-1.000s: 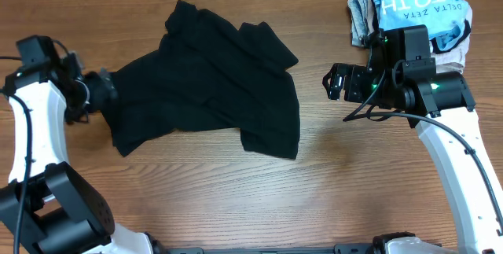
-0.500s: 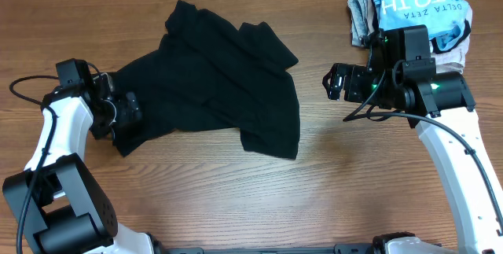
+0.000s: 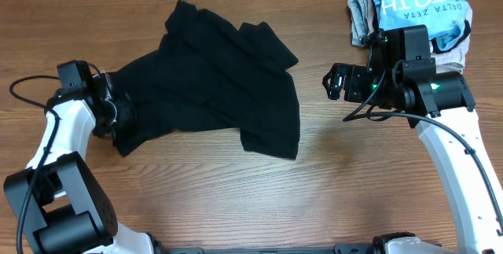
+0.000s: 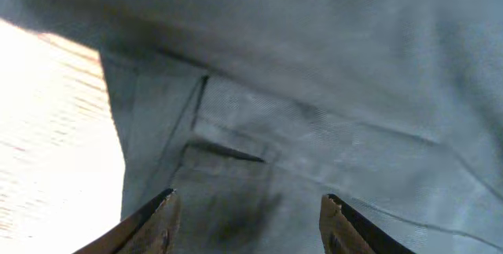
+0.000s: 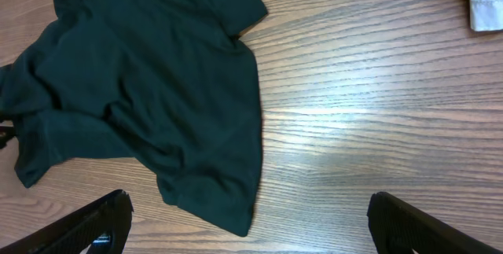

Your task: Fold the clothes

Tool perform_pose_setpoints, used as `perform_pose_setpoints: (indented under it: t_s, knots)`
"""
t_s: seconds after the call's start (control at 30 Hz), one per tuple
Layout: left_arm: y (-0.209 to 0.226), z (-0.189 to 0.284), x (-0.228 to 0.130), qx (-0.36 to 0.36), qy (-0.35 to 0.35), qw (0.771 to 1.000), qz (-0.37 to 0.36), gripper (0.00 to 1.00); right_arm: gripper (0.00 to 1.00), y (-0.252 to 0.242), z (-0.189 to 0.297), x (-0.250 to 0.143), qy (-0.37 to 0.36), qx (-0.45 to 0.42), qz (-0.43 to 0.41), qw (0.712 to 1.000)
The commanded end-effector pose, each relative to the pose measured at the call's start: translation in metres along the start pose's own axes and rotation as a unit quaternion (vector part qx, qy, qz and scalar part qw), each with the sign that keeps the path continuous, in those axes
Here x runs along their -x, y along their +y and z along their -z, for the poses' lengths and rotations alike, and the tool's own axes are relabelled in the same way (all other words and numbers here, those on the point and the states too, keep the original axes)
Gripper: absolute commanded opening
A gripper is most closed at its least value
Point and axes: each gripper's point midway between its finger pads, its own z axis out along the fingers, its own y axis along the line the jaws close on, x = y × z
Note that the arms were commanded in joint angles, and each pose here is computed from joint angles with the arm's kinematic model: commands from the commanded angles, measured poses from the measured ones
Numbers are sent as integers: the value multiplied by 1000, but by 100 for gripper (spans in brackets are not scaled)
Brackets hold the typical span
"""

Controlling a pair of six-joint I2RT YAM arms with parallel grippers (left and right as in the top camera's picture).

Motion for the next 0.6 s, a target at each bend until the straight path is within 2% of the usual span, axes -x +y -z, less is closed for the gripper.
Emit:
perform_pose_setpoints:
  t_s: [0.0,0.43,0.57]
  knots:
    - [10,-10,-8,23,5,1000,19,59,100,3,4,7,-11,0,5,1000]
    - [8,-12,3,18,-22,999,38,55,100,3,4,8,-12,0,6,1000]
    - [6,-12,5,16,-26,999,35,57,100,3,4,9,-14,1,6,1000]
